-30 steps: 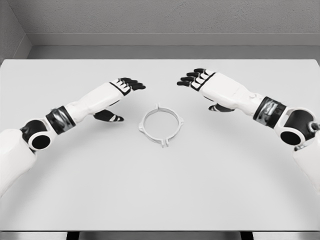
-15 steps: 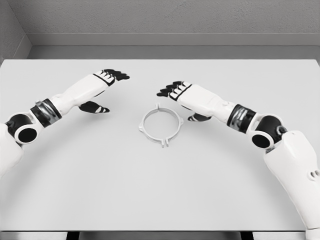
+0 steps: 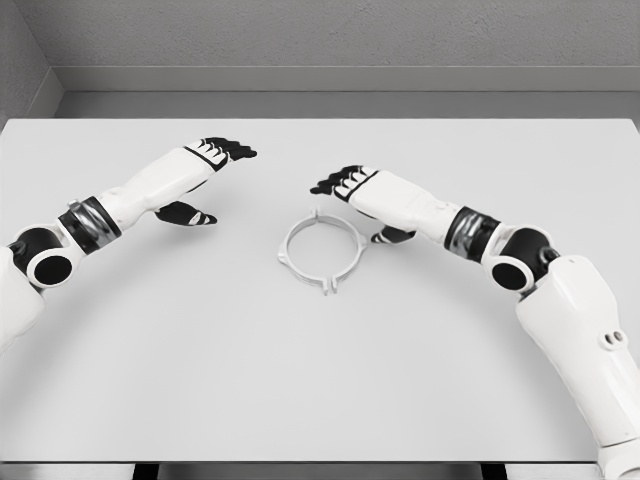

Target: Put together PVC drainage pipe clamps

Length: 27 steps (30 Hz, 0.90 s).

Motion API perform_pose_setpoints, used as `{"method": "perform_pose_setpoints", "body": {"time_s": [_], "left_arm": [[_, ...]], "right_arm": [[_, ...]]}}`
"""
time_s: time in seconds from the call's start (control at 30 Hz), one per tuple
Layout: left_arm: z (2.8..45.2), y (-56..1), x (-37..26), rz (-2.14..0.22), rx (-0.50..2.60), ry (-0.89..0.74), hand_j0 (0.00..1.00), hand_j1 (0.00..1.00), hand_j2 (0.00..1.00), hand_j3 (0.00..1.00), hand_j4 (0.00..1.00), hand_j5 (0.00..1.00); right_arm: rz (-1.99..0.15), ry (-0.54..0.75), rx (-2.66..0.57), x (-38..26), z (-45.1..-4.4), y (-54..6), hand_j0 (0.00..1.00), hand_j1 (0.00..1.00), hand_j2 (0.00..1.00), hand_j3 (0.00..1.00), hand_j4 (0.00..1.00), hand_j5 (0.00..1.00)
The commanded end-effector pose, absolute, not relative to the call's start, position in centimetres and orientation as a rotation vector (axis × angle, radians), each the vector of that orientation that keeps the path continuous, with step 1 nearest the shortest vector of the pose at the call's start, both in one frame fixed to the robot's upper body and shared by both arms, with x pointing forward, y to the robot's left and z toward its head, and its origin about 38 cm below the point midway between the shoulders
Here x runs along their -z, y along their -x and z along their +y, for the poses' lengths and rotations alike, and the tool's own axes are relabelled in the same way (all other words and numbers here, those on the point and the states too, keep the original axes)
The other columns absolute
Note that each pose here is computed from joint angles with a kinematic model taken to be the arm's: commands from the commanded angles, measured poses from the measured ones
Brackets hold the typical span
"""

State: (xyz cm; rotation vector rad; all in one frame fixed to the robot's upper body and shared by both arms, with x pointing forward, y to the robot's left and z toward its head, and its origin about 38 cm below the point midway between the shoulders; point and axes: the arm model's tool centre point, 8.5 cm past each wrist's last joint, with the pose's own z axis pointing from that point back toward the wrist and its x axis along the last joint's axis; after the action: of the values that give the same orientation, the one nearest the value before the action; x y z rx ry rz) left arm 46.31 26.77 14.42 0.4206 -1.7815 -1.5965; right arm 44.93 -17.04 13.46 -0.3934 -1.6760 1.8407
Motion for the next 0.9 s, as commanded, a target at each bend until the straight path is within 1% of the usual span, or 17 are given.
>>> {"method": "perform_pose_setpoints", "body": {"time_s": [0.0, 0.13, 0.2, 0.23, 0.87], "left_arm": [[26.9, -46.3, -14.5, -1.784, 1.589, -0.42, 1.0, 1.0, 1.0, 1.0, 1.0, 1.0], [26.9, -46.3, -14.5, -1.783, 1.589, -0.42, 1.0, 1.0, 1.0, 1.0, 1.0, 1.0], [29.3, -46.3, -15.2, -1.746, 1.604, -0.472, 1.0, 1.0, 1.0, 1.0, 1.0, 1.0], [29.5, -46.3, -15.2, -1.746, 1.602, -0.476, 1.0, 1.0, 1.0, 1.0, 1.0, 1.0], [29.5, -46.3, -15.2, -1.746, 1.6, -0.476, 1.0, 1.0, 1.0, 1.0, 1.0, 1.0]], "right_arm": [[-1.674, 0.39, -1.837, -13.4, -17.0, -44.9, 1.0, 1.0, 1.0, 1.0, 1.0, 1.0], [-1.672, 0.39, -1.838, -13.4, -17.1, -45.0, 1.0, 1.0, 1.0, 1.0, 1.0, 1.0], [-1.673, 0.389, -1.838, -13.3, -17.0, -44.9, 1.0, 1.0, 1.0, 1.0, 1.0, 1.0], [-1.673, 0.391, -1.839, -13.4, -17.0, -45.0, 1.0, 1.0, 1.0, 1.0, 1.0, 1.0], [-1.689, 0.368, -1.854, -13.5, -15.7, -44.8, 1.0, 1.0, 1.0, 1.0, 1.0, 1.0]]}}
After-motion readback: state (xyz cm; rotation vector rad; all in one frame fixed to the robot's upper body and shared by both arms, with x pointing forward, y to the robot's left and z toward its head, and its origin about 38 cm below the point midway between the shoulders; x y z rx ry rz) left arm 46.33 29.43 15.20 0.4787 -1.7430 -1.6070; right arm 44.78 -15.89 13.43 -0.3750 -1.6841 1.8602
